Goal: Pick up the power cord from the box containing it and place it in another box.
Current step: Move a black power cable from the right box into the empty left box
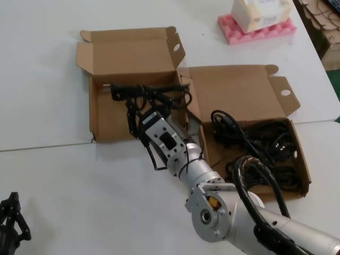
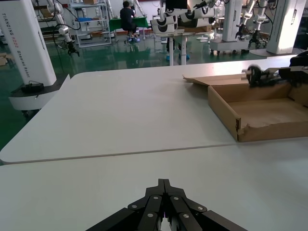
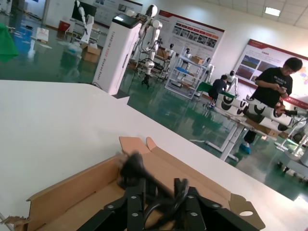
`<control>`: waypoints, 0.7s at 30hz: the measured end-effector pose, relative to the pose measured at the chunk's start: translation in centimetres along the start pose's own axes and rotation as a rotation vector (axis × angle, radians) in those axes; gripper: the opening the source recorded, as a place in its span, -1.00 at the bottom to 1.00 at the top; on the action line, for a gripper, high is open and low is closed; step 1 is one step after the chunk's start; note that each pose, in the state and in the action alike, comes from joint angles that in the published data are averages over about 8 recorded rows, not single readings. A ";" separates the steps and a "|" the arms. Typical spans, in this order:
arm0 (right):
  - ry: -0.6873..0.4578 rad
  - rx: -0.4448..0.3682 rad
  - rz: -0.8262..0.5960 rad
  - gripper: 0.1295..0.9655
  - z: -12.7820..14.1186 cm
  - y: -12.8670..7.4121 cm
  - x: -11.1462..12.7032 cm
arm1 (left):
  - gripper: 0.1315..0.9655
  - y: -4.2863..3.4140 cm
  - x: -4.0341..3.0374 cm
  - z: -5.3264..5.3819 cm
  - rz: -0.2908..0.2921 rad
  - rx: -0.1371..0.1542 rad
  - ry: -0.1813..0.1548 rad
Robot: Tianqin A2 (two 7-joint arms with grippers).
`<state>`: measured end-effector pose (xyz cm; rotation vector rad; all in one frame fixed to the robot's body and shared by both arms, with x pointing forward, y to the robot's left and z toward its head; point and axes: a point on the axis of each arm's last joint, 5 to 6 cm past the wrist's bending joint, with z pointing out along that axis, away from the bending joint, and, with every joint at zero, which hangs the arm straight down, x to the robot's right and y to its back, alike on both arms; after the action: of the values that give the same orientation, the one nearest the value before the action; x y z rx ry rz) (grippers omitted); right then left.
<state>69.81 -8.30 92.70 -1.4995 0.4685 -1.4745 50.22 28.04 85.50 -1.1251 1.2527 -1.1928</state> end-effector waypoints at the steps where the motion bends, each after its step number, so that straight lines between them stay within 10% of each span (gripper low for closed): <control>1: 0.001 -0.002 0.002 -0.73 0.1 0.0 0.0 | -0.93 0.00 0.00 0.0 0.000 0.000 0.000; 21: 0.060 0.022 0.163 0.19 0.8 -2.2 3.3 | -0.93 0.00 0.00 0.0 0.000 0.000 0.000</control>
<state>70.44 -9.67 96.47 -1.3692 0.5942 -1.3952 50.22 28.04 85.50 -1.1250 1.2528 -1.1928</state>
